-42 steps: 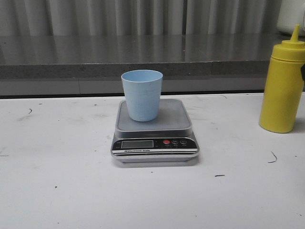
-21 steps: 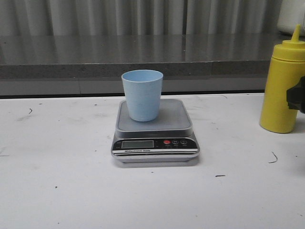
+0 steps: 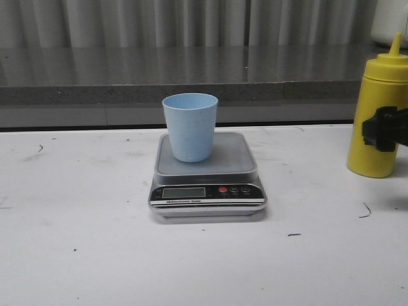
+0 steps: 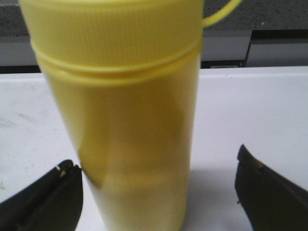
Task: Pour seasoning into cup on scale with both arms
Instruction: 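Close the right gripper around the yellow bottle's body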
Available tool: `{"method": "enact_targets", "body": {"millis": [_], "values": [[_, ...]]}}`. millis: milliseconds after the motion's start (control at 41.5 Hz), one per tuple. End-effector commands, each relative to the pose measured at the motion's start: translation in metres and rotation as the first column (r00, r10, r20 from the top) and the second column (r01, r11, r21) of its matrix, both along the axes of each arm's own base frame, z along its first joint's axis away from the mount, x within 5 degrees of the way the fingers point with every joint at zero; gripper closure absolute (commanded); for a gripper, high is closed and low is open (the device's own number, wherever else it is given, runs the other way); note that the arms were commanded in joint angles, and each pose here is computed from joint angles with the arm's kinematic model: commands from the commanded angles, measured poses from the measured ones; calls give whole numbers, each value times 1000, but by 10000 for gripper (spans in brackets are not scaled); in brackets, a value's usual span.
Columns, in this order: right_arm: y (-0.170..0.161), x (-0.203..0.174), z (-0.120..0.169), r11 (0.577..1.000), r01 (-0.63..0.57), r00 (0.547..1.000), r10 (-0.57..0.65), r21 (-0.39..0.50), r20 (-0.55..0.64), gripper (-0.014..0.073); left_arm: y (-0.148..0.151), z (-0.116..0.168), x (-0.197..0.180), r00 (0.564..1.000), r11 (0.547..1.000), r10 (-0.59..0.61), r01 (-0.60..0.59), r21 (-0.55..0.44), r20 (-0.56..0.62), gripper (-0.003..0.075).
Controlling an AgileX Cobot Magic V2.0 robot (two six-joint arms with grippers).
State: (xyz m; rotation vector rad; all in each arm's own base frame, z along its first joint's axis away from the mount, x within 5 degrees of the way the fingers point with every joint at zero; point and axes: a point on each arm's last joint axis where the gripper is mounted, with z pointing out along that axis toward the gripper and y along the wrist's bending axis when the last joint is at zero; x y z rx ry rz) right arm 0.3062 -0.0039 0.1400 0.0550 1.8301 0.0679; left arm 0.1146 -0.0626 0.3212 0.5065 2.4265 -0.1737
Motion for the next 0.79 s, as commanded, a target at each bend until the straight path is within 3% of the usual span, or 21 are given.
{"method": "enact_targets", "body": {"millis": [0, 554, 650, 770], "values": [[1, 15, 23, 999, -24, 987, 19, 31, 158, -59, -1, 12, 3, 997, 999, 2, 1, -46, 71, 293], [0, 48, 14, 998, -30, 977, 19, 49, 211, -49, -1, 12, 3, 997, 999, 2, 1, -46, 71, 293], [0, 48, 14, 998, -31, 977, 19, 49, 214, 37, -1, 12, 3, 997, 999, 2, 1, -46, 71, 293], [1, 48, 14, 998, -35, 976, 24, 47, 214, 218, -1, 12, 3, 997, 999, 2, 1, -46, 71, 293]]}}
